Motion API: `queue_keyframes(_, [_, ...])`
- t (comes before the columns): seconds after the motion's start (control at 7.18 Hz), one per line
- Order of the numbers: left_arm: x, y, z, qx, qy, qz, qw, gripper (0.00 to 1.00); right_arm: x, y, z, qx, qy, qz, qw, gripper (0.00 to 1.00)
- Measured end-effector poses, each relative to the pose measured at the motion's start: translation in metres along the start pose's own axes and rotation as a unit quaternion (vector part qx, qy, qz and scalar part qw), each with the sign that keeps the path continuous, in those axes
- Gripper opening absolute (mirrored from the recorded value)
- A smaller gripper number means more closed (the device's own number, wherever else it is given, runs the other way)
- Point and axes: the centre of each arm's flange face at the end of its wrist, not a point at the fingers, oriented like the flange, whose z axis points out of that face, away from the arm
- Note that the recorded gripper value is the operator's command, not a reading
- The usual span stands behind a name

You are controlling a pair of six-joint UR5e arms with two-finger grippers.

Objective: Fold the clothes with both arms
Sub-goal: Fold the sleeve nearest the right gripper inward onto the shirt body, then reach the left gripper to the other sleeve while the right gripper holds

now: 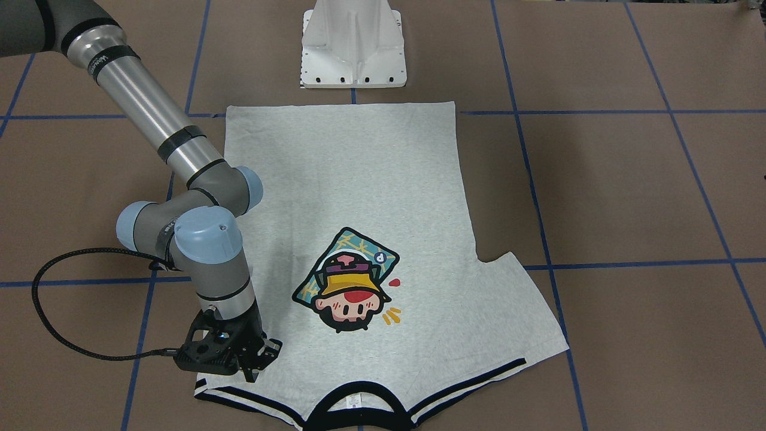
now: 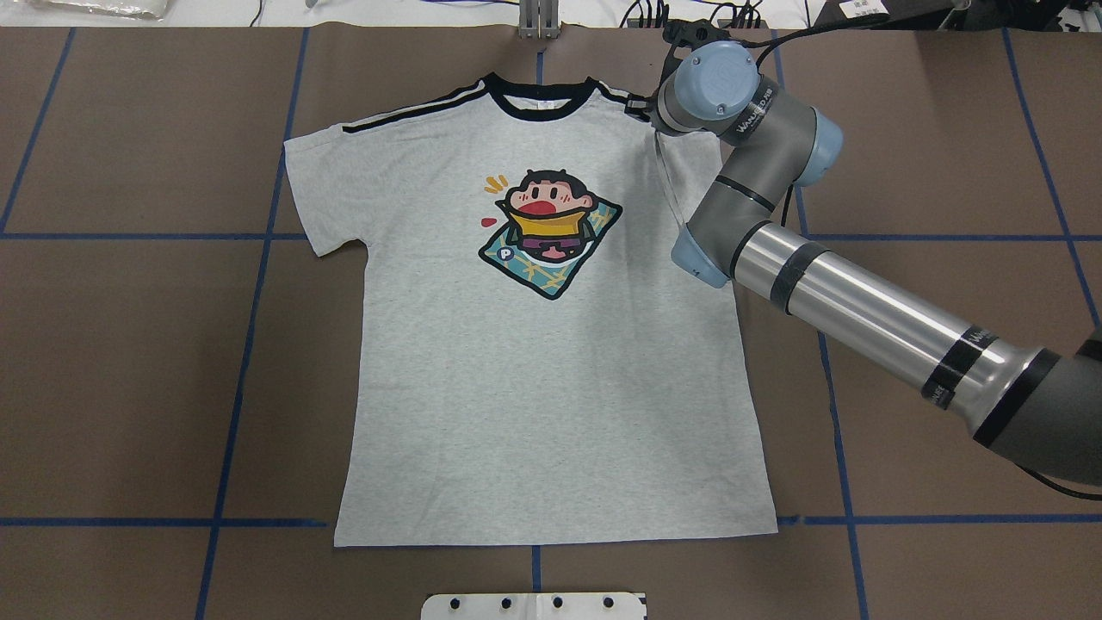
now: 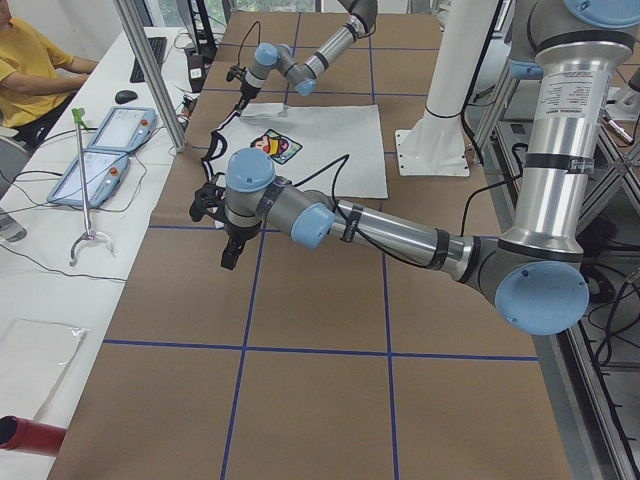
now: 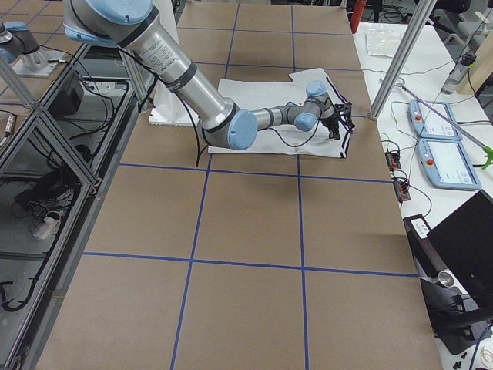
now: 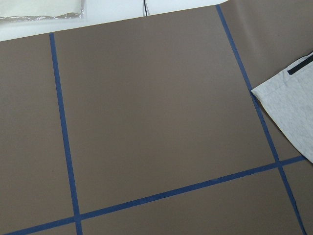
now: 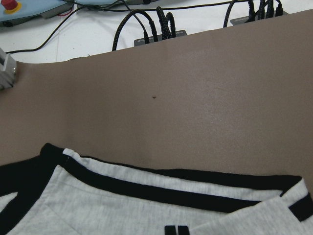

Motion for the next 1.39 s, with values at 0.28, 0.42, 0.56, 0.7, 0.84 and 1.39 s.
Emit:
queue_keyframes(0.28, [0.013, -0.005, 0.026, -0.02, 0.005, 0.011, 0.9997, 1.0, -0.01, -0.005, -0.007, 0.003, -0.009, 0.009, 0.9999, 1.0])
queue_keyframes(0.42, [0.019, -0.015, 0.038, -0.025, 0.009, 0.008, 0.9996, 1.0, -0.016, -0.008, -0.016, 0.005, -0.016, 0.013, 0.9998, 1.0])
queue_keyframes(0.56, [0.031, -0.03, 0.058, -0.029, 0.017, 0.007, 0.9994, 0.99, -0.024, -0.012, -0.03, 0.006, -0.021, 0.016, 0.9996, 1.0])
queue_keyframes(0.7, [0.047, -0.044, 0.091, -0.039, 0.028, 0.005, 0.9988, 0.99, -0.025, -0.011, -0.047, 0.004, -0.021, 0.018, 0.9996, 1.0])
queue_keyframes(0.84, [0.062, -0.058, 0.125, -0.052, 0.036, -0.016, 0.9979, 0.99, -0.015, -0.005, -0.063, 0.0, -0.026, 0.019, 0.9995, 1.0])
queue_keyframes(1.39, [0.135, -0.109, 0.231, -0.045, 0.041, -0.112, 0.9918, 0.86, 0.041, 0.024, -0.105, -0.033, -0.058, 0.016, 0.9976, 1.0])
